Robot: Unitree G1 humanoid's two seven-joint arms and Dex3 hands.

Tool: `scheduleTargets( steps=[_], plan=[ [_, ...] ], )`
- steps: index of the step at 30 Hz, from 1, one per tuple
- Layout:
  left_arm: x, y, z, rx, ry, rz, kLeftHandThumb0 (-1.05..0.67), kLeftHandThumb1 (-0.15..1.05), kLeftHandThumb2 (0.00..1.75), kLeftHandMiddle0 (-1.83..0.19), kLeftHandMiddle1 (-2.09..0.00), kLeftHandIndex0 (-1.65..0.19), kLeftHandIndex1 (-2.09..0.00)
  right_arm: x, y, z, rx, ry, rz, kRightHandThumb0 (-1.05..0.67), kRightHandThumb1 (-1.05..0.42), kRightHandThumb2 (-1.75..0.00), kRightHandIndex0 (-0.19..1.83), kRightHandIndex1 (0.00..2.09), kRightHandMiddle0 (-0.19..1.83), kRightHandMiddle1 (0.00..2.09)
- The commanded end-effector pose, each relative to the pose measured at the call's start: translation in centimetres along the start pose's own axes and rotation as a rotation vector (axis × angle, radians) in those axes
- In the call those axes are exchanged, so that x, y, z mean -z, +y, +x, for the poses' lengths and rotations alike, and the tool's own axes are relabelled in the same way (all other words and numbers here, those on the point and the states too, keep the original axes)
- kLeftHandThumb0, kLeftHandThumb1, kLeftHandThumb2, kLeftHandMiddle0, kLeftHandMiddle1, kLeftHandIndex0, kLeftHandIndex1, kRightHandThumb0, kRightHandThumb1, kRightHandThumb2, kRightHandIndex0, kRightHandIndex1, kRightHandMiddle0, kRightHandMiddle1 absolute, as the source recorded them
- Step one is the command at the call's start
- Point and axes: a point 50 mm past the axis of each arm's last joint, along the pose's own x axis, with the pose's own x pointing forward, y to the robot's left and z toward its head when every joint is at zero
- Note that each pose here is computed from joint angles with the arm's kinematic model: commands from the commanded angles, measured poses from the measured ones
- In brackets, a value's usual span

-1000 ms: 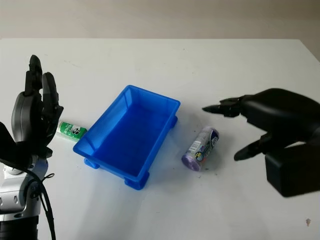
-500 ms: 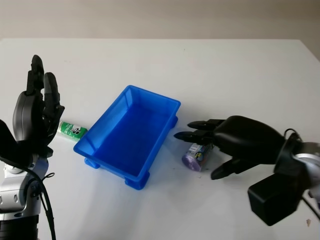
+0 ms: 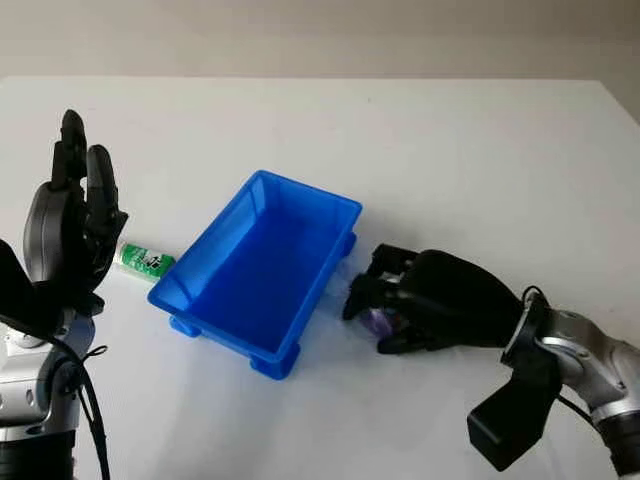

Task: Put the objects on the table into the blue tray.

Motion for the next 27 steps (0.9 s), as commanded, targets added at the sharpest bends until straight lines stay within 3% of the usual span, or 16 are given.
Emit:
scheduleTargets(
  steps=[1, 5, 8, 16, 22, 27],
  plan=[
    [-0.4, 0.1, -0.1, 0.001, -0.020, 0.009, -0.73, 1.05, 0.65, 0.19, -0.03, 0.19, 0.00, 0.4, -0.3, -0.3, -0.008, 0.018, -0.027, -0.37, -1.02, -0.06, 0.63, 2.09, 0.24, 1.89],
    [-0.3, 0.1, -0.1, 0.005, -0.018, 0.002, -0.74, 1.05, 0.64, 0.19, -0.03, 0.19, 0.00, 1.1, -1.7, -0.2, 0.062, 0.055, -0.101, -0.34, -1.05, -0.15, 0.78, 2.09, 0.40, 2.08],
    [-0.4, 0.1, 0.0, 0.007, -0.017, 0.016, -0.74, 1.05, 0.65, 0.19, -0.02, 0.19, 0.00, 1.7, -3.0, -0.1, 0.116, 0.071, -0.157, -0.33, -1.05, -0.14, 0.73, 2.09, 0.36, 2.09],
    [-0.4, 0.1, -0.1, 0.007, -0.017, 0.013, -0.74, 1.05, 0.64, 0.19, -0.01, 0.19, 0.00, 2.4, -8.8, 0.7, 0.459, 0.107, -0.225, -0.36, -1.02, -0.06, 0.74, 2.09, 0.48, 2.09],
    [-0.2, -0.2, -0.1, 0.002, -0.007, -0.007, -0.74, 1.05, 0.64, 0.19, -0.01, 0.19, 0.00, 1.4, -13.6, 2.5, 0.783, 0.056, -0.129, -0.36, -0.99, -0.05, 0.97, 2.09, 0.73, 2.09],
    [0.0, -0.6, -0.1, 0.000, -0.001, -0.008, -0.74, 1.05, 0.64, 0.19, 0.00, 0.19, 0.00, -0.3, -14.4, 5.9, 0.949, -0.011, 0.080, -0.39, -1.03, -0.06, 1.20, 2.09, 1.01, 2.09]
  ],
)
